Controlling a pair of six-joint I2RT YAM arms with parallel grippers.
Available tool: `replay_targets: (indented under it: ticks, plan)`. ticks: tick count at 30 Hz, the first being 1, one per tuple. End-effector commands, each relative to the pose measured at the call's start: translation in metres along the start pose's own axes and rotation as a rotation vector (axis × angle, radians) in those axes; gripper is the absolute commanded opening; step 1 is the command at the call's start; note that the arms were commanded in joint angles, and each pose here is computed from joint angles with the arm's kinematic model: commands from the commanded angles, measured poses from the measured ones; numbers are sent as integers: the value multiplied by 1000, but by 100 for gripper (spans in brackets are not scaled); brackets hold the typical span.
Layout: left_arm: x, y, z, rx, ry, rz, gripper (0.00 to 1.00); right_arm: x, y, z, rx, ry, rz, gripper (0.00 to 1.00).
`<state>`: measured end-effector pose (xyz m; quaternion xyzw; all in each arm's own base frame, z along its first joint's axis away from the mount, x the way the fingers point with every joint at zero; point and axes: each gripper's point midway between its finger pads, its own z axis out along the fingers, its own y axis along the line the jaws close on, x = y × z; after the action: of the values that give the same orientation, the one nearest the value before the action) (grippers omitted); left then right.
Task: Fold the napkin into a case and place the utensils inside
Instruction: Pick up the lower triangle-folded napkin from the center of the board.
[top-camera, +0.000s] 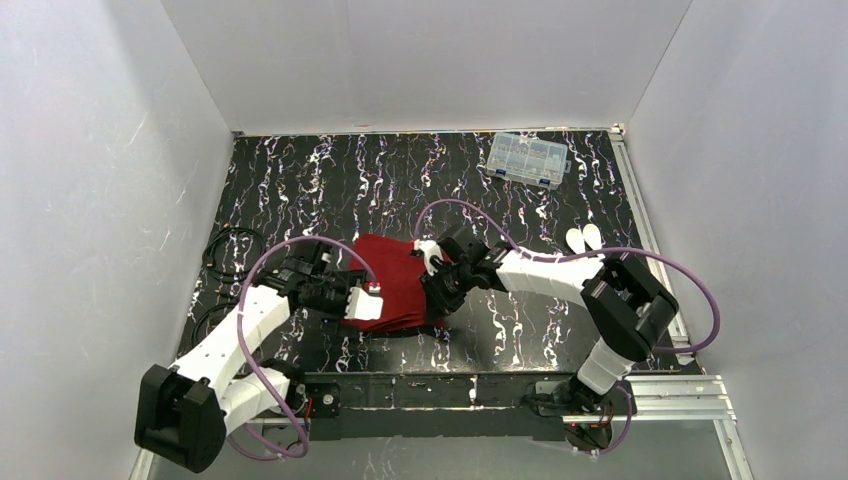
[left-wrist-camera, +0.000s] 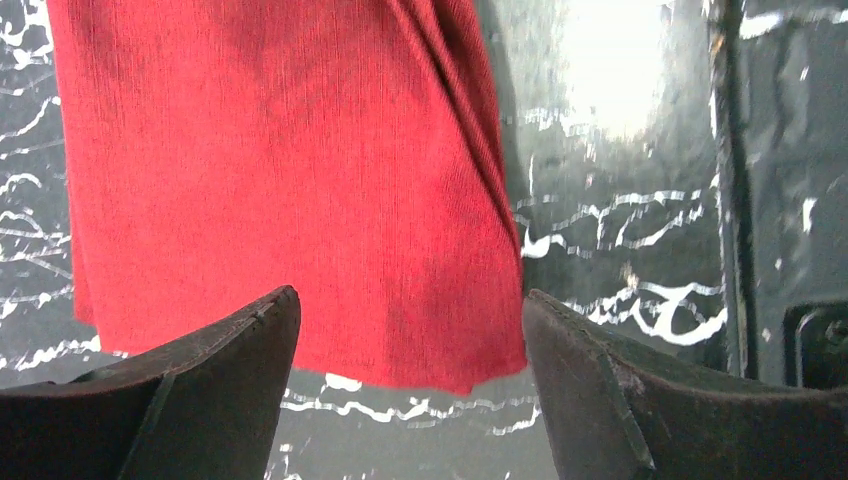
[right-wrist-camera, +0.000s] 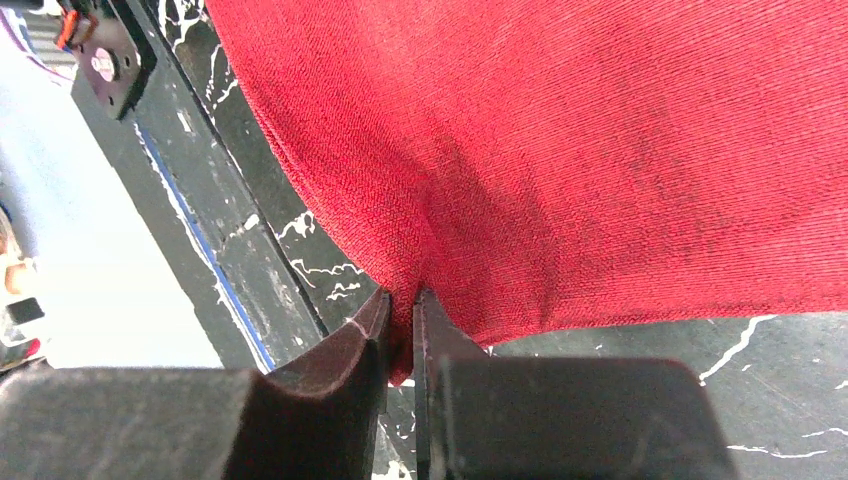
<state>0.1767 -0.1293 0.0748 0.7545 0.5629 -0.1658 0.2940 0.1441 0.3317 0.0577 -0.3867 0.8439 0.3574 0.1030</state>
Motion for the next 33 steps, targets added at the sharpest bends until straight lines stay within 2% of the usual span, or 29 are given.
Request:
replay_targets:
  ticks: [1,4,9,13,19,25,33]
  plan:
    - [-25,5,14,9,-57,-170,79,-20,6,-5,-64,-26,39,18]
    - [-30,13,26,9,-23,-225,82,-23,4,-6,-77,-31,55,17]
    - [-41,12,40,50,14,-206,84,-27,-3,-6,-102,-40,101,17]
    - [-42,31,47,-24,32,-215,84,-30,-8,-6,-111,-59,129,17]
    - [-42,22,58,30,62,-188,83,-39,-13,-12,-142,-112,179,17]
    - [-30,23,68,48,123,-181,75,-38,-15,-14,-156,-132,209,17]
    - [-11,26,77,57,204,-165,58,-32,-30,-17,-122,-162,258,18]
